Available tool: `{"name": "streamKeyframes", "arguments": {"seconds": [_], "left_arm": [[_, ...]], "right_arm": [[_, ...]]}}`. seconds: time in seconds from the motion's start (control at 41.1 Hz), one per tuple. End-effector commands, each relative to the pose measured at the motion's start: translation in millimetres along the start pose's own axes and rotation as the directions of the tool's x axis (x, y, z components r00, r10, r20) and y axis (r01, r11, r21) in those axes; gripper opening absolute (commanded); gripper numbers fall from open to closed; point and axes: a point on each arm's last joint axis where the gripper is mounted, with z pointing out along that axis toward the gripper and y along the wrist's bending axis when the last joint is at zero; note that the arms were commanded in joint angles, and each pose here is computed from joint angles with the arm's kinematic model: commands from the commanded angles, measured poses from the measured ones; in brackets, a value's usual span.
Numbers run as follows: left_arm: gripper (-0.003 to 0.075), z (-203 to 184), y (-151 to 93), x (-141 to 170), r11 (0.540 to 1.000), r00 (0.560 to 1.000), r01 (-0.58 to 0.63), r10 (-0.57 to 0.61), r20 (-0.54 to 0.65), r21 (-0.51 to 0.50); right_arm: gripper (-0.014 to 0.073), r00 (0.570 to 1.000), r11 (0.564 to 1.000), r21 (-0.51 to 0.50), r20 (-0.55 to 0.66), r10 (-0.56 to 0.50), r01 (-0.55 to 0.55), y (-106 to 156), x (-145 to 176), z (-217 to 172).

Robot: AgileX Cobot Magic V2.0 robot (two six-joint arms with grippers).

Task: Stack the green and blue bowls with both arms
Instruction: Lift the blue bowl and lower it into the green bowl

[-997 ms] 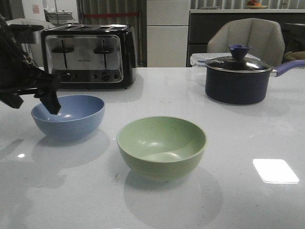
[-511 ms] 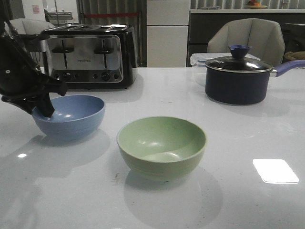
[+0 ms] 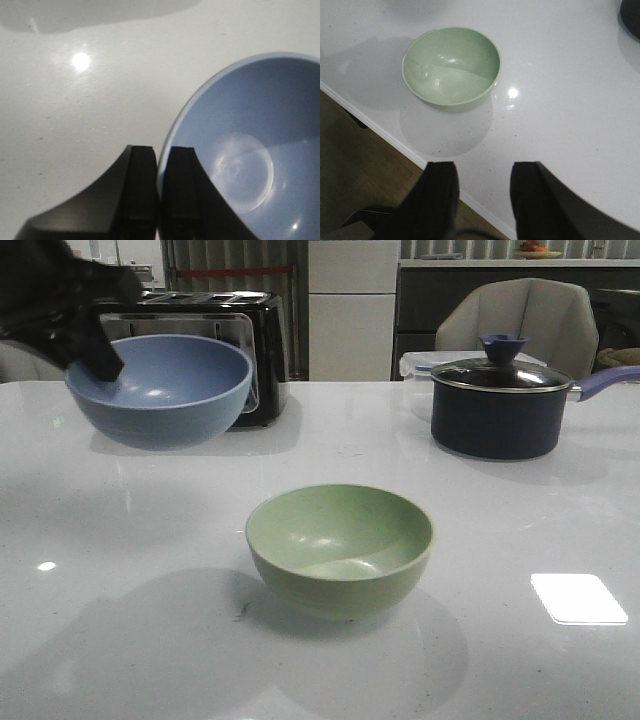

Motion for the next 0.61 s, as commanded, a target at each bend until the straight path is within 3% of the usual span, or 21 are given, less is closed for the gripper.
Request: {"name": "streamKeyframes", "arguments": {"seconds": [0.0,0.268,0.584], "left_arm": [[0.0093,-34,-32,-14,0.996,0.991,-0.056,0.047,0.127,0.068],[0.0093,-19,-97,-3,0.966,0.980,-0.172,0.148,0.132,0.194],[0.0093,19,-112,5,0.964,0.992,-0.118,0.102,0.077,0.239]], "right_arm": [[0.0385,0.996,1.000,0.012,0.093,-0.011,0.010,-1,-13,-5],[0.0385,0.996,1.000,0.012,0.093,-0.011,0.010,-1,-13,-5],[0.0385,0.996,1.000,0.012,0.093,-0.011,0.010,-1,-13,-5]]}}
